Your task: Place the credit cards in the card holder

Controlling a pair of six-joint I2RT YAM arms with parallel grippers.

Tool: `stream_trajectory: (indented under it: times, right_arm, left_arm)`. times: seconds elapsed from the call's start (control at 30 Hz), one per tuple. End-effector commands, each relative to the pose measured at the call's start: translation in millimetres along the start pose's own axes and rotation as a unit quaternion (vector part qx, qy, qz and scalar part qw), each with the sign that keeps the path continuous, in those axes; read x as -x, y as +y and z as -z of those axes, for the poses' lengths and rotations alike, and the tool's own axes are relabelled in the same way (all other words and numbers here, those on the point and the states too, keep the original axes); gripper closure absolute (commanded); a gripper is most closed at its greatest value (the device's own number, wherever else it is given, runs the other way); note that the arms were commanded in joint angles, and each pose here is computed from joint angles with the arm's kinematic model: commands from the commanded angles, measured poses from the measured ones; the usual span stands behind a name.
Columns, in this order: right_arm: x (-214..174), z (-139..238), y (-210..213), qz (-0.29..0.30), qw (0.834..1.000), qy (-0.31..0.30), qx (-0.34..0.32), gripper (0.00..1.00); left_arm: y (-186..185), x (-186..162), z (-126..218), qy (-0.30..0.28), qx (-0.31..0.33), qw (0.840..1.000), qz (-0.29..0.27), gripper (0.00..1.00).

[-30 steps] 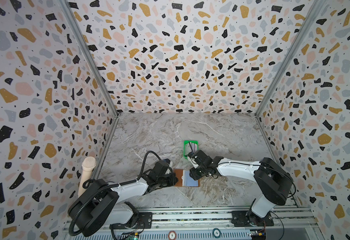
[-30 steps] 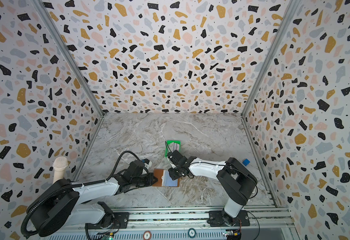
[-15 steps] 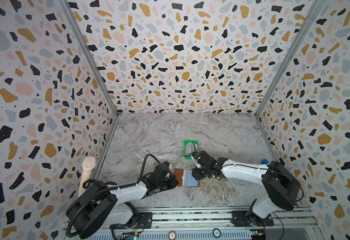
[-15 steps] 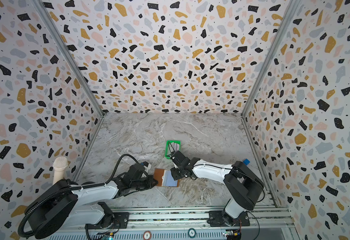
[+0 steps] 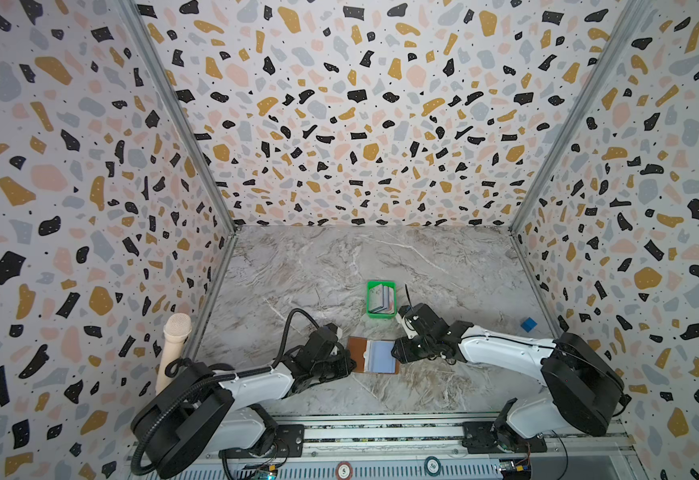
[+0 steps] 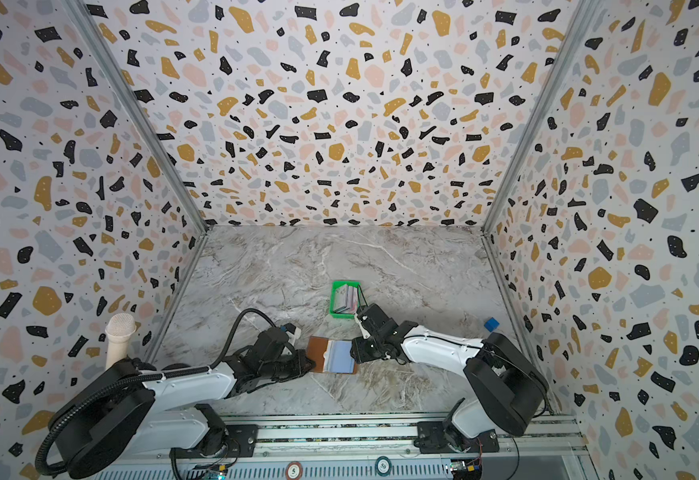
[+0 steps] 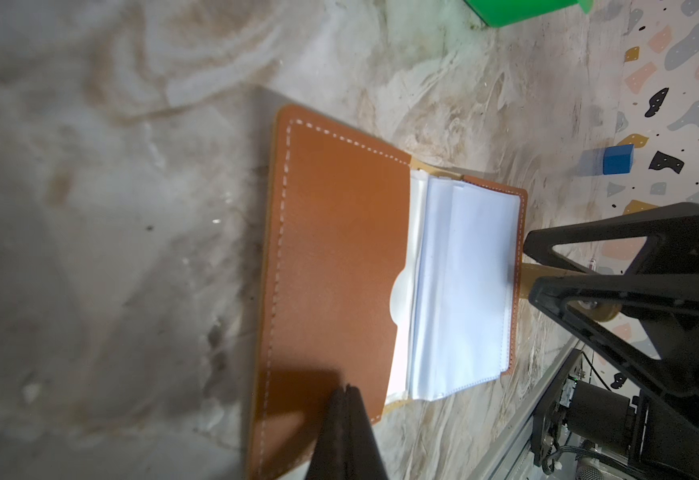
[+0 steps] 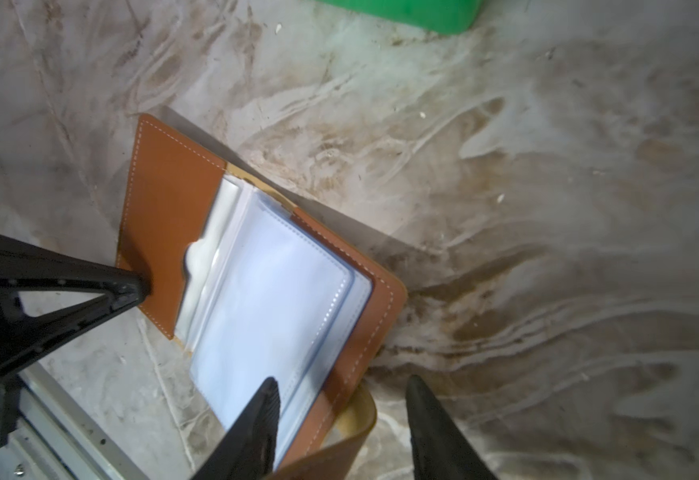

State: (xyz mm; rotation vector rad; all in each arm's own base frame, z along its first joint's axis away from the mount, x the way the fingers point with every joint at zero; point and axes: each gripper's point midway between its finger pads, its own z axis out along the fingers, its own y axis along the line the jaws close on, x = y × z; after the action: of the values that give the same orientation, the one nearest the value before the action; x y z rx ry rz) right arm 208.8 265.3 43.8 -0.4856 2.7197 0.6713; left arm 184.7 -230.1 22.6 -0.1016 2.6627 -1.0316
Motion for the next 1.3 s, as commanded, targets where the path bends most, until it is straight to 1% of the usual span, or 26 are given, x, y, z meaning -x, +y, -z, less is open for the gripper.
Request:
stream_trajectory:
  times: [0.0, 0.23, 0.27, 0.33, 0.4, 0.47, 0.6, 0.73, 0.83, 0.87, 0.93, 1.0, 1.07, 1.13, 1.27]
  right_arm:
    - [6, -4, 3, -0.008, 1.000, -0.003, 0.017, 0.60]
    - [31, -2, -8, 0.007, 1.000, -0.028, 0.003, 0.93]
    - [34, -3, -10, 0.009, 1.000, -0.028, 0.002, 0.96]
    - [43, -2, -11, 0.016, 0.999, -0.034, 0.001, 1.00]
    - [51, -2, -11, 0.022, 0.999, -0.041, 0.000, 1.00]
    - [56, -2, -14, 0.021, 0.999, -0.041, -0.002, 1.00]
    - [51, -7, -20, 0.009, 0.999, -0.036, -0.010, 1.00]
    - [43, -8, -28, -0.029, 0.998, -0.049, -0.014, 1.00]
    - [41, -5, -28, -0.058, 0.996, -0.071, -0.013, 1.00]
    - [40, -3, -28, -0.065, 0.995, -0.078, -0.015, 1.00]
    - [39, -1, -27, -0.078, 0.993, -0.091, -0.018, 1.00]
    - [39, 1, -26, -0.089, 0.990, -0.104, -0.022, 1.00]
    - [38, 3, -26, -0.091, 0.989, -0.114, -0.026, 1.00]
    - [36, 1, -26, -0.089, 0.990, -0.111, -0.026, 1.00]
    - [34, -2, -27, -0.087, 0.991, -0.096, -0.034, 1.00]
  left_arm:
    - [-6, 6, 1, -0.013, -0.008, 1.000, -0.009, 1.00]
    - [-9, 17, 1, -0.028, 0.007, 0.999, -0.026, 1.00]
    - [-10, 20, 0, -0.029, 0.008, 0.999, -0.026, 1.00]
    - [-11, 25, -1, -0.032, 0.010, 0.999, -0.028, 1.00]
    - [-12, 30, -1, -0.038, 0.011, 0.999, -0.026, 1.00]
    - [-10, 36, -2, -0.043, 0.017, 0.998, -0.037, 1.00]
    - [-10, 39, -6, -0.039, 0.016, 0.998, -0.040, 1.00]
    - [-24, 41, -7, -0.032, -0.006, 0.998, -0.048, 1.00]
    - [-27, 39, -6, -0.019, -0.001, 0.998, -0.058, 1.00]
    - [-29, 38, -5, -0.016, -0.002, 0.998, -0.061, 0.99]
    - [-30, 36, -3, -0.011, -0.001, 0.998, -0.067, 0.95]
    - [-28, 33, -1, -0.005, 0.004, 0.997, -0.071, 0.94]
    - [-22, 28, -3, 0.000, 0.009, 0.998, -0.070, 0.96]
    - [-15, 24, -6, 0.005, 0.014, 0.998, -0.065, 1.00]
    - [-4, 19, -13, 0.013, 0.023, 0.998, -0.061, 1.00]
